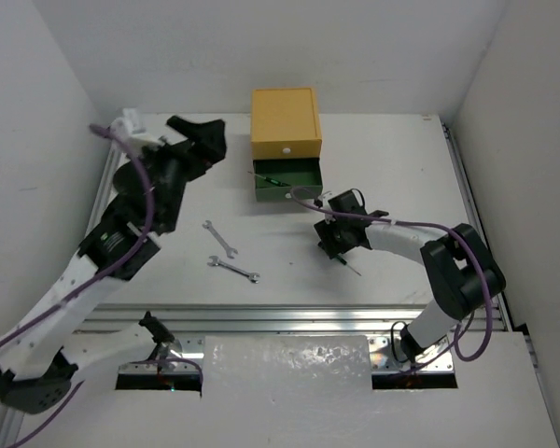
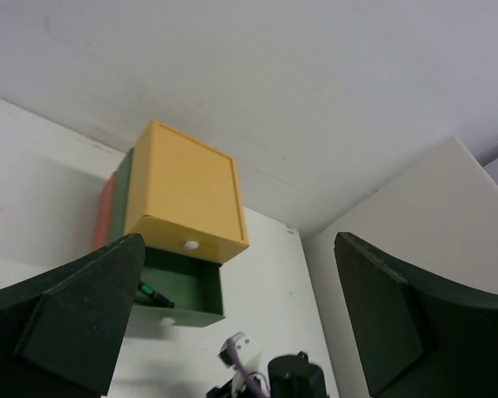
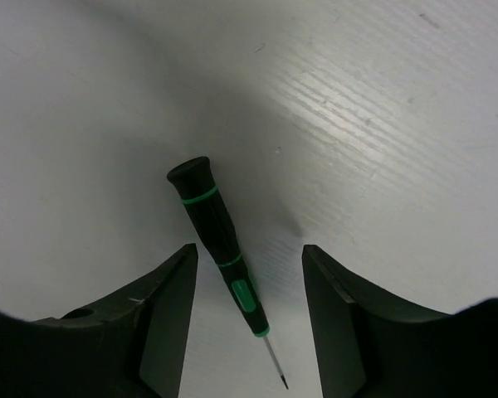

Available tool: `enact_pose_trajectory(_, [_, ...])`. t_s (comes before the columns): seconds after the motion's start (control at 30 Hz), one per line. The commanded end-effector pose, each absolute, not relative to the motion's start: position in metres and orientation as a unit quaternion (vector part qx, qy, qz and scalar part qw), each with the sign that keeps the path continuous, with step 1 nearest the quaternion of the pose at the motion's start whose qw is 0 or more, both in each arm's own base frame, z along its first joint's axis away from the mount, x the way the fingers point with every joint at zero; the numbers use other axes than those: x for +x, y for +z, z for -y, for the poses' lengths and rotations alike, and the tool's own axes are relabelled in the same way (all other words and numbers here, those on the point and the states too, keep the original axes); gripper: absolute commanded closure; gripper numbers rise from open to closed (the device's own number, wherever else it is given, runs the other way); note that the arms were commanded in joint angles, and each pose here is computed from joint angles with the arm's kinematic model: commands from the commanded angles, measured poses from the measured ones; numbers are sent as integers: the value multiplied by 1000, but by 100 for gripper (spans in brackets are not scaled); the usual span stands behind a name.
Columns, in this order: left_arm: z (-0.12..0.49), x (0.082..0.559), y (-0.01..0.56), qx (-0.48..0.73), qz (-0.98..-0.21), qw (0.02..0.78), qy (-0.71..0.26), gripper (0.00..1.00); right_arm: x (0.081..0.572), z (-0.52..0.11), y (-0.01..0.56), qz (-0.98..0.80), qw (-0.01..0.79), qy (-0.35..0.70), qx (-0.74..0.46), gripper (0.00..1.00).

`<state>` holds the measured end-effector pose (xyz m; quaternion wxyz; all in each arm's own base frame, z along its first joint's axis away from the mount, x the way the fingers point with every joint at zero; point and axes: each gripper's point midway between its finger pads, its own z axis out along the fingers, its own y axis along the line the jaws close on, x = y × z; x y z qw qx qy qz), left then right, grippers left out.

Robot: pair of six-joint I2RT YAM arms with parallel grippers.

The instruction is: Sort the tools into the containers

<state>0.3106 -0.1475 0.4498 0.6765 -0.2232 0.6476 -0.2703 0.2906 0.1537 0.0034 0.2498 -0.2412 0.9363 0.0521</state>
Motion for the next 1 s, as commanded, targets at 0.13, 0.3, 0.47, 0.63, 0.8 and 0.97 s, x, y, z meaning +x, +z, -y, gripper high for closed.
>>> enact_pose_trajectory(0.13, [115, 277, 390, -191, -701, 655, -206, 3, 294, -176, 2, -929, 255, 105, -248, 48])
enact_pose_trajectory(0.3, [133, 293, 372, -184, -724, 634, -199, 2, 287, -175, 3, -926, 262, 115, -247, 56])
enact_pose_trajectory(0.47, [159, 307, 360, -168, -741, 612, -218, 2, 281, -170, -13, -935, 224, 100, -255, 88])
enact_pose_trajectory(0.63, [165, 312, 349, -162, -752, 603, -212, 2, 269, -180, 5, -928, 232, 140, -254, 100])
enact_pose_trajectory(0.8, [159, 298, 349, -138, -760, 599, -211, 3, 272, -215, 108, -830, 393, 238, -315, 100])
enact_pose_trajectory(0.97, [143, 270, 330, -92, -786, 582, -186, 3, 279, -244, 193, -719, 491, 287, -399, 100])
